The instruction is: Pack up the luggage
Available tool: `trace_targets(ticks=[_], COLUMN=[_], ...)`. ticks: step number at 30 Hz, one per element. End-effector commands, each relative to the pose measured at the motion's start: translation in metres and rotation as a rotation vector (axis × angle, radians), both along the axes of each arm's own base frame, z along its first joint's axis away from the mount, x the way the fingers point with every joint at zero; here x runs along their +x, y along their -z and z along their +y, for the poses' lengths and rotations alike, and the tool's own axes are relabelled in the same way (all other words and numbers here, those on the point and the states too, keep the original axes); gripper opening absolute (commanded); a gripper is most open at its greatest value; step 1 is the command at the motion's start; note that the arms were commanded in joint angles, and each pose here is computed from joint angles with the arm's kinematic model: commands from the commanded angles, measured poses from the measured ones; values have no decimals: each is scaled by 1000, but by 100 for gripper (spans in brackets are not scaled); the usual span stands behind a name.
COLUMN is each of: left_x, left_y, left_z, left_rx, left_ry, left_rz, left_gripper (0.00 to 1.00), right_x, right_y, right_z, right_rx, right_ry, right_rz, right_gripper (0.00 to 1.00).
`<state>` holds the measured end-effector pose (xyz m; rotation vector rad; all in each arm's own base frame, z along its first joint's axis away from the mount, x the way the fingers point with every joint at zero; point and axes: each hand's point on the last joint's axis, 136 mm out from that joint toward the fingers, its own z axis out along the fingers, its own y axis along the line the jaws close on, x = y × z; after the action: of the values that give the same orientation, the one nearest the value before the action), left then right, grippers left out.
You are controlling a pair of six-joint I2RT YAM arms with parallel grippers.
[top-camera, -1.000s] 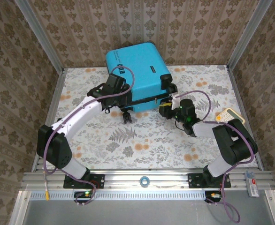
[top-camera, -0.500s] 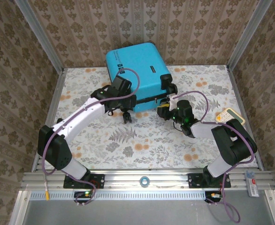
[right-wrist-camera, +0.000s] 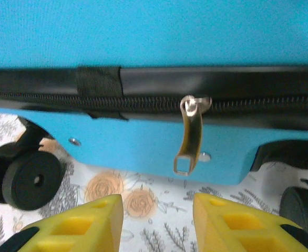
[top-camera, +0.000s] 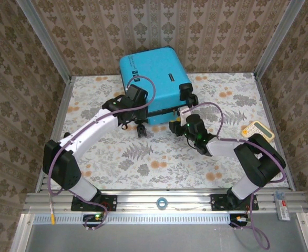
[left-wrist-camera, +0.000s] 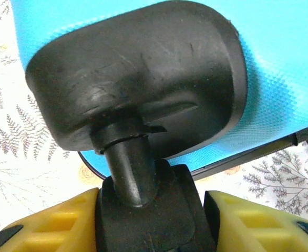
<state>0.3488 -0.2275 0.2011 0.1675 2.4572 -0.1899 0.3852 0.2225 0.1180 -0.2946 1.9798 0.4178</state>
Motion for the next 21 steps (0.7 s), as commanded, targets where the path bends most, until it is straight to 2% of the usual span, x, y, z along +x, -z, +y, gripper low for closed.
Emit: trace_targets(ticks=[1, 7, 9, 11, 14, 18, 19, 21], left_x=[-4, -5, -5, -6, -8, -9, -9, -10], left_y=[14, 11, 11, 11, 9, 3, 2, 2], left_z=[0, -3, -4, -3, 1, 5, 6, 6], left_rx=[49, 31, 30, 32, 40, 33, 30, 24], left_ry=[35, 38, 42, 42, 33, 30, 30, 30], left_rz=[40, 33, 31, 32, 24, 8, 4, 3], left_gripper=[36, 32, 31, 29, 29, 29, 29, 29], right_x=[22, 45, 52, 55, 51, 43, 39, 37], right_y=[-7, -12, -12, -17, -22, -24, -23, -18], right_z=[-14, -18, -24, -31, -24, -17, -12, -18], right_rx=[-86, -182, -233, -247, -151, 32, 105, 181], right_ry=[160, 282, 337, 366, 230, 12, -87, -123], right_rz=[-52, -76, -80, -88, -89, -22, 10, 54], right_gripper=[42, 41, 33, 16, 0, 0, 0, 0])
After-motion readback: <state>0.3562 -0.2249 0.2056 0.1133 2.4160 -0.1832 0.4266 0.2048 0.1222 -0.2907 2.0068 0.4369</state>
